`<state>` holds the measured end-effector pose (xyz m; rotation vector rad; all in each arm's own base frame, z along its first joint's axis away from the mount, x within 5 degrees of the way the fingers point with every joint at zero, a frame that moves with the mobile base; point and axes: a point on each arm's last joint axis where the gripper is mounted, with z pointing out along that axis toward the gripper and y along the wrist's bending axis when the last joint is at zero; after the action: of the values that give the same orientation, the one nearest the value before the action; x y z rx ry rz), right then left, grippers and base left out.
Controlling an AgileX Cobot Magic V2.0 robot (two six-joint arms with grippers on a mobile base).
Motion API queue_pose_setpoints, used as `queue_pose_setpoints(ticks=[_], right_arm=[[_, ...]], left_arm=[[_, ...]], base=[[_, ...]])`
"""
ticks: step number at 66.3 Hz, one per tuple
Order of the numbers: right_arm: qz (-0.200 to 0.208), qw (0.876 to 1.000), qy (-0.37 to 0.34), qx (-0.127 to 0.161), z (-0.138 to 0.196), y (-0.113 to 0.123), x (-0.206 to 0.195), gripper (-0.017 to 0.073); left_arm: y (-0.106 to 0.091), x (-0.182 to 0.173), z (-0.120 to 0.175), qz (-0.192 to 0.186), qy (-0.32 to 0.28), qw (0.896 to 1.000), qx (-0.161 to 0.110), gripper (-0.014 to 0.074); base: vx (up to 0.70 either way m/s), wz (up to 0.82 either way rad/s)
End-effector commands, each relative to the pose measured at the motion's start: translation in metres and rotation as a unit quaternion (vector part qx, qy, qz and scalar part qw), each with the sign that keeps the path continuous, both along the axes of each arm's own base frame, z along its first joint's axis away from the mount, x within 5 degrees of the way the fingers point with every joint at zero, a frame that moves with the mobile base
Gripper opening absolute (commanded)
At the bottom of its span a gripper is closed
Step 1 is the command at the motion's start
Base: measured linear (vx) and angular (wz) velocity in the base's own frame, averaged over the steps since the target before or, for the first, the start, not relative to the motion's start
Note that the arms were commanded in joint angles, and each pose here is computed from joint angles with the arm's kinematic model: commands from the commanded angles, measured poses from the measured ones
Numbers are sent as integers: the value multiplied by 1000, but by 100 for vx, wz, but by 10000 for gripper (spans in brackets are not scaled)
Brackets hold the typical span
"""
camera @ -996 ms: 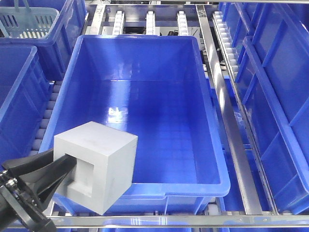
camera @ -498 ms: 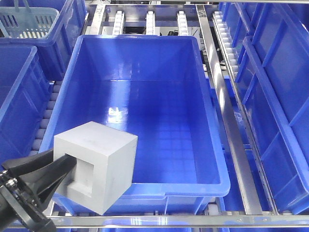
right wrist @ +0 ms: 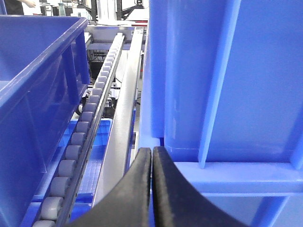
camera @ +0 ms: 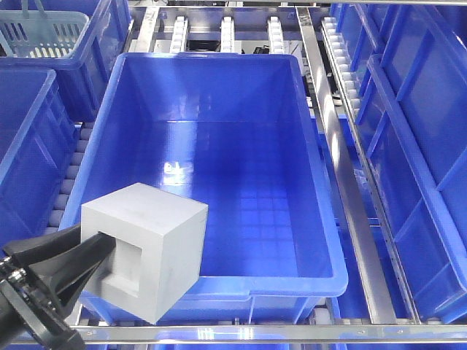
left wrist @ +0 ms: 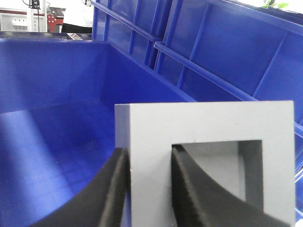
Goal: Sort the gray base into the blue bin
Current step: 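Approach the empty blue bin and position the held block above it, then lower the gray block into the blue bin with the left gripper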
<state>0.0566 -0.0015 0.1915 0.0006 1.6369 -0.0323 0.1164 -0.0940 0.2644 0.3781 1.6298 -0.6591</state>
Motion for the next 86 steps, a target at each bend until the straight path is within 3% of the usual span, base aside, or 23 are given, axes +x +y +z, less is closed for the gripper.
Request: queue_pose_setpoints(ticks=[1,6,16,21,36,51,60,86], right_arm=[[0,999,-37,-7,3,0,0,-9],[0,999,-37,-7,3,0,0,-9],[0,999,-37,-7,3,0,0,-9],[0,999,-37,-7,3,0,0,-9],[0,999,-37,-7,3,0,0,-9],[0,999,-37,-7,3,0,0,-9],[0,999,-37,-7,3,0,0,-9],[0,999,-37,-7,3,0,0,-9]], left_arm=[[0,1,22,7,-55,997,-47,-5],[0,2,25,8,-60,997,-52,-3],[2,5,43,22,-70,993,-96,4],[0,8,53,27,-71,992,-103,5],[-20,30,88,18,-75,996,-34,8],[-12,79,97,95,-11,995,-21,14],[-11,108,98,120,23,992,-1,18],[-48,182,90,78,158,982,74,34]], base=[[0,0],[0,0],[0,0],[0,0],[0,0],[0,0],[0,0],[0,0]])
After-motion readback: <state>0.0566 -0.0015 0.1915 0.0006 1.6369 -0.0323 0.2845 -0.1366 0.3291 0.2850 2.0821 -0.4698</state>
